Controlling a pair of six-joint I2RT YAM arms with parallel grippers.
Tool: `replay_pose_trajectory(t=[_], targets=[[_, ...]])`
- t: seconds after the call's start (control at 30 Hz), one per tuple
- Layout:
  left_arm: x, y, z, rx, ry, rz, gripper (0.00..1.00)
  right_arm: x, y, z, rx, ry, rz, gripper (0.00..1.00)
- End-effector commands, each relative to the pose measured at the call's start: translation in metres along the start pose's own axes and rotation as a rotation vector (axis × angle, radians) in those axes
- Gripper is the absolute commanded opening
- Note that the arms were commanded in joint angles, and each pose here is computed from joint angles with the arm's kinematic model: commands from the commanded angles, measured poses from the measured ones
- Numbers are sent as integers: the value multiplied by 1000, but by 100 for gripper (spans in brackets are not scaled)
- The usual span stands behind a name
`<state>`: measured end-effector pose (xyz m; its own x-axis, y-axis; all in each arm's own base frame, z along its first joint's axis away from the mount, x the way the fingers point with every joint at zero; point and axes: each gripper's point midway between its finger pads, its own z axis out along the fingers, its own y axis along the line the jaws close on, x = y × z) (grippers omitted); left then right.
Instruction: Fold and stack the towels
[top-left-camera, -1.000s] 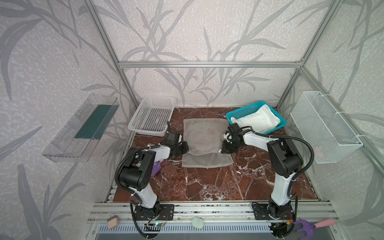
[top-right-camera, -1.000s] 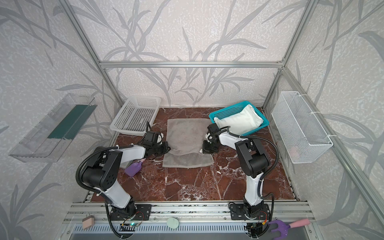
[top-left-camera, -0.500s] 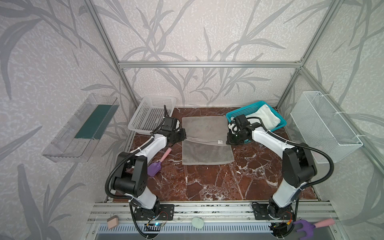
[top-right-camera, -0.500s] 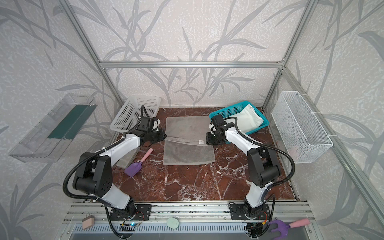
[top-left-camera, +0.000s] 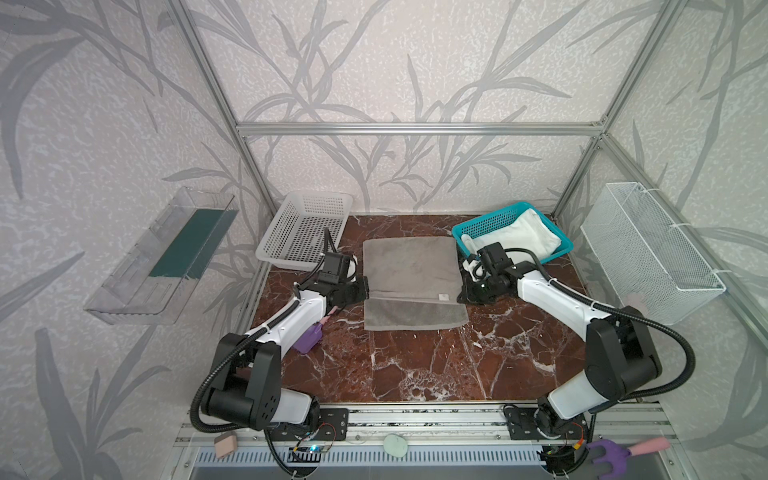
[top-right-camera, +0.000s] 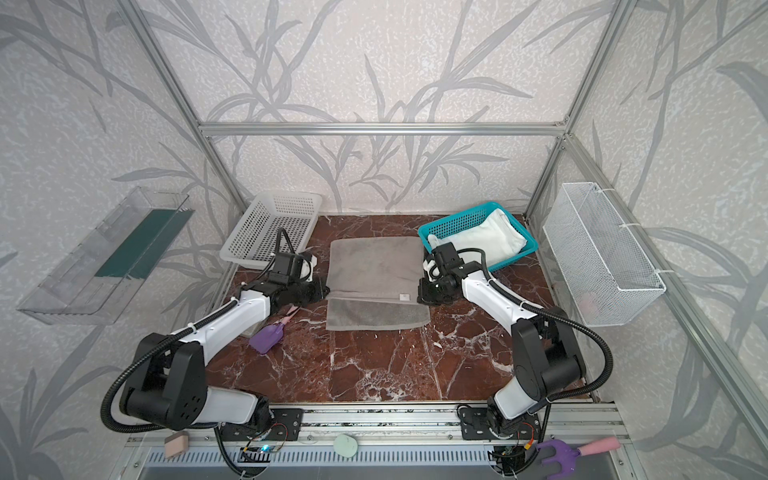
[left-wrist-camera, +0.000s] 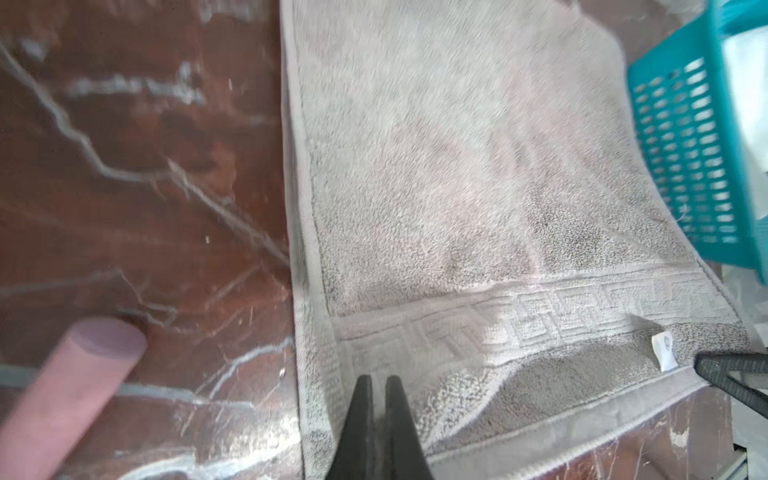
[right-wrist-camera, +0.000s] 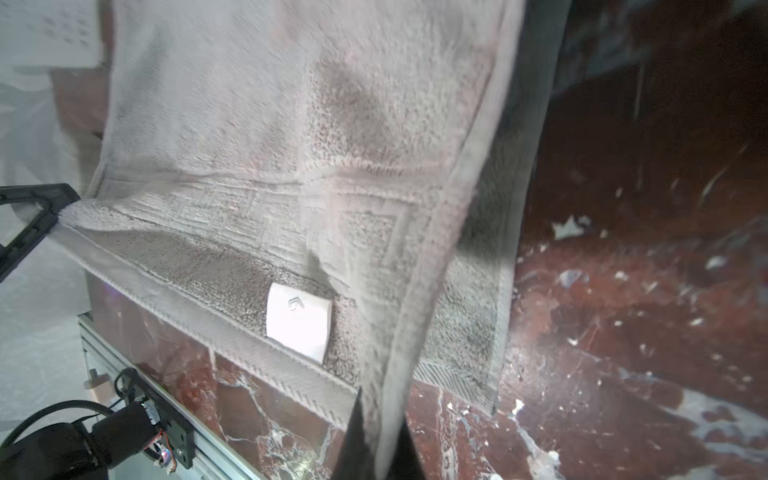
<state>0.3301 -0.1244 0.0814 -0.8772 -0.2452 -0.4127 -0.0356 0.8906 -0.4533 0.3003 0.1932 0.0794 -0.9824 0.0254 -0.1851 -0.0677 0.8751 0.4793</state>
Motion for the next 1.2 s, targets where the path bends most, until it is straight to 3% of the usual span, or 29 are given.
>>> replay_pose_trajectory(t=[0.0,0.2,0.53,0.97,1.17], targets=[[22,15,15,-2,26,-94,0,16,-23,20,47,58,54,0],[28,18,17,-7,42,-101,0,7,-18,10,58,36,28,0],[-4,-7,-32,1,-46,-10,0,-9,2,-49,88,-80,-52,0],[89,33,16,4,110,-184,0,60,-59,27,146,143,35,0],[100,52,27,-77,157,-155,0,61,-61,39,136,163,49,0]])
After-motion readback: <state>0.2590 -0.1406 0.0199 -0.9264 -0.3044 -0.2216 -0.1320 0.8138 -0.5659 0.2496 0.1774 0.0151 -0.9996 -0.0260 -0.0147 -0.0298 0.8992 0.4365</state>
